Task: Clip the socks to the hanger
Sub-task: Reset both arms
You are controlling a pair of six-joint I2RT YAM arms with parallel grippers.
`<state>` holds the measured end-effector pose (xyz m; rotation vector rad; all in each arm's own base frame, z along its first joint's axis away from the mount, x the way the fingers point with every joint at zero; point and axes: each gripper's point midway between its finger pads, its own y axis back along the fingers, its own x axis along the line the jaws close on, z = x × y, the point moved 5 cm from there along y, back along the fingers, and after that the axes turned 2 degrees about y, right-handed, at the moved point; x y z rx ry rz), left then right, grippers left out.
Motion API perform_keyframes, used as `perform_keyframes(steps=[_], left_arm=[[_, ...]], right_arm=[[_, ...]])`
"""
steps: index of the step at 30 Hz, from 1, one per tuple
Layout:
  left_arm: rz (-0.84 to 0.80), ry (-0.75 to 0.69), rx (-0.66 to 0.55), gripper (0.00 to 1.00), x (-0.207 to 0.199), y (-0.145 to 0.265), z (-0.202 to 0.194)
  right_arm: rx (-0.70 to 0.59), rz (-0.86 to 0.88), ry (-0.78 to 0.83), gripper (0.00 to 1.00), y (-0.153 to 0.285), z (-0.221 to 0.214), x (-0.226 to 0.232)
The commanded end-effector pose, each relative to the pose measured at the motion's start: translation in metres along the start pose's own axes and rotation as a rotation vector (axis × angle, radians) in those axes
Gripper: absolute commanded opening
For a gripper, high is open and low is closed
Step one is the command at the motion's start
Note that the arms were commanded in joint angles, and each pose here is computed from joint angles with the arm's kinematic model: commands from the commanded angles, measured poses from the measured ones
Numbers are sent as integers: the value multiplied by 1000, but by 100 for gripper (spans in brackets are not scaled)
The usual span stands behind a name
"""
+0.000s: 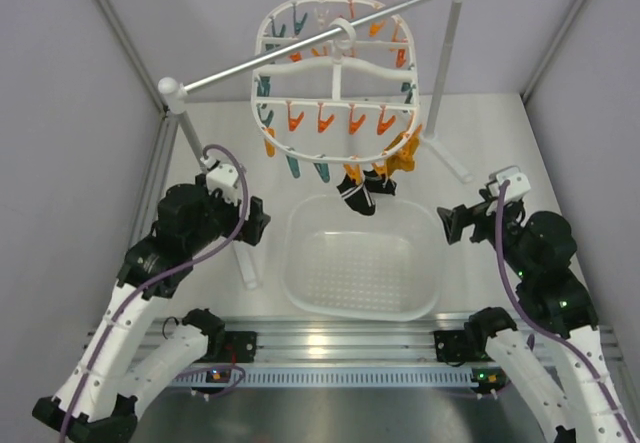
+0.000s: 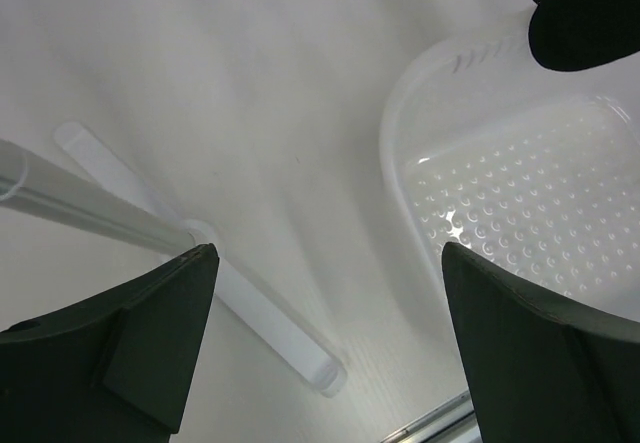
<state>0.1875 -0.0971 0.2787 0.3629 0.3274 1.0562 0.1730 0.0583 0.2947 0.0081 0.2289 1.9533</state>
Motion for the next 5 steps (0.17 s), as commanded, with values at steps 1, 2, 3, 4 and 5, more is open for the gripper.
perform_keyframes(steps=[1, 2, 3, 4, 5], left_arm=[[82, -56, -83, 98, 13, 17, 12], [99, -59, -89, 98, 16, 19, 12], [104, -65, -106, 98, 17, 23, 14], [156, -61, -121, 98, 24, 27, 17], [187, -69, -134, 98, 28, 31, 20]], right_arm=[[-28, 15, -1, 100, 7, 6, 1], [-39, 26, 0, 100, 7, 7, 3], [-46, 23, 1, 100, 8, 8, 2], [-54, 22, 8, 100, 8, 9, 2], [-68, 14, 23, 100, 11, 14, 0]])
